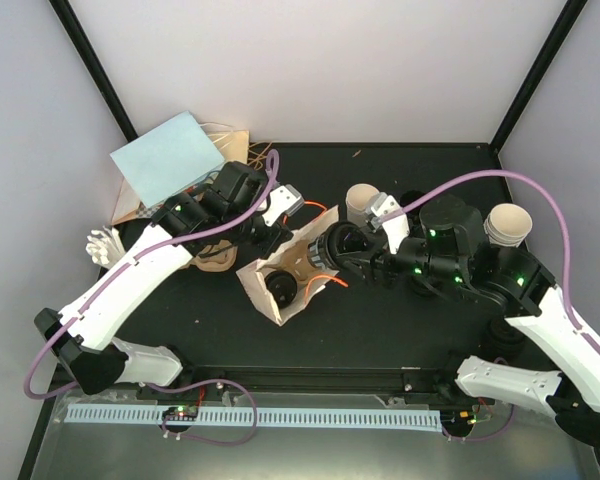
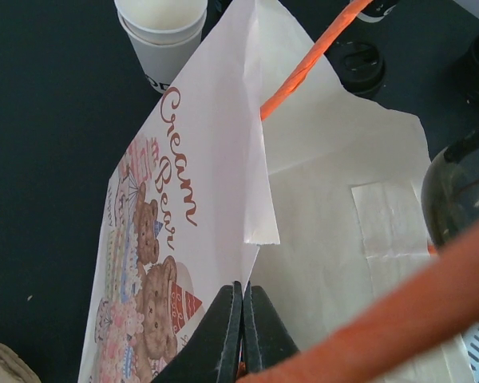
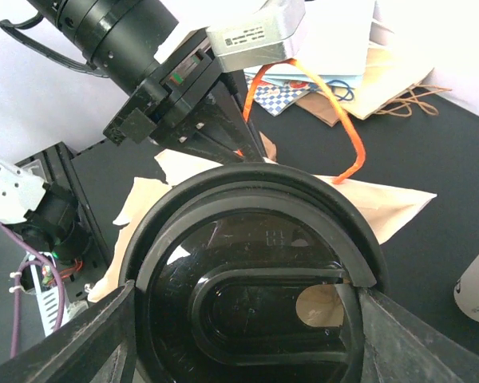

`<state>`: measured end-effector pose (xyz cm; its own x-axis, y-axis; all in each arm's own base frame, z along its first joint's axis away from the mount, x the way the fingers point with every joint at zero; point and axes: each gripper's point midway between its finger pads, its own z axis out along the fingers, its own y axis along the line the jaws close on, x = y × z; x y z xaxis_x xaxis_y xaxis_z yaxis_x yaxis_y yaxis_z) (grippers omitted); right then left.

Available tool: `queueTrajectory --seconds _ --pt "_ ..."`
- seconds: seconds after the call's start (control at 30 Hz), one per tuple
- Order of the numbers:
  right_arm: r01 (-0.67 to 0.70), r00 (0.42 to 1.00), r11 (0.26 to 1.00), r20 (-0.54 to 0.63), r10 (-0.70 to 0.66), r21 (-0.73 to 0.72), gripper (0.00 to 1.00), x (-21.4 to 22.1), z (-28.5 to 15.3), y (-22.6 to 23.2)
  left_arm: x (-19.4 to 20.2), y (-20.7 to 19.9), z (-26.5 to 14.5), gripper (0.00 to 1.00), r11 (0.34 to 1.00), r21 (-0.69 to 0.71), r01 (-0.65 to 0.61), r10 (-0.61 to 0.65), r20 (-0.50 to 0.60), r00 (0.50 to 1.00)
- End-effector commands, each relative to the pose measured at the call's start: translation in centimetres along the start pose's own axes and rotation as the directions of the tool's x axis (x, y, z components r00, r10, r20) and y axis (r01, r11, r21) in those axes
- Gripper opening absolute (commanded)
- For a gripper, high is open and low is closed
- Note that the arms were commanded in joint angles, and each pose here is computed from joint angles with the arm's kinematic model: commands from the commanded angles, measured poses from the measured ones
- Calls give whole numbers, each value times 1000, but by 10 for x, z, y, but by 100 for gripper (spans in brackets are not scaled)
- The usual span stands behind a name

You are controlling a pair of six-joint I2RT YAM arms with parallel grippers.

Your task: Pack the takeout coffee

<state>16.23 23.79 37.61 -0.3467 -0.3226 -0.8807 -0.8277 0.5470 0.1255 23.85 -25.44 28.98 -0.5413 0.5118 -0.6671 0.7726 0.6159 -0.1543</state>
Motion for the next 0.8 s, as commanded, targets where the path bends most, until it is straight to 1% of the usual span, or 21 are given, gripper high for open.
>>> queueTrajectory --seconds 0.0,0.37,0.77 --pt "8 1000 999 10 -8 -36 64 -1 1 6 -13 -4 -17 2 999 -23 -41 43 53 998" --pt "-19 998 997 -64 14 -71 63 20 13 9 -26 -5 -27 2 996 -59 -73 80 109 991" --pt "-32 997 998 -66 28 -63 63 29 4 9 -32 -9 -32 2 992 -79 -101 111 125 986"
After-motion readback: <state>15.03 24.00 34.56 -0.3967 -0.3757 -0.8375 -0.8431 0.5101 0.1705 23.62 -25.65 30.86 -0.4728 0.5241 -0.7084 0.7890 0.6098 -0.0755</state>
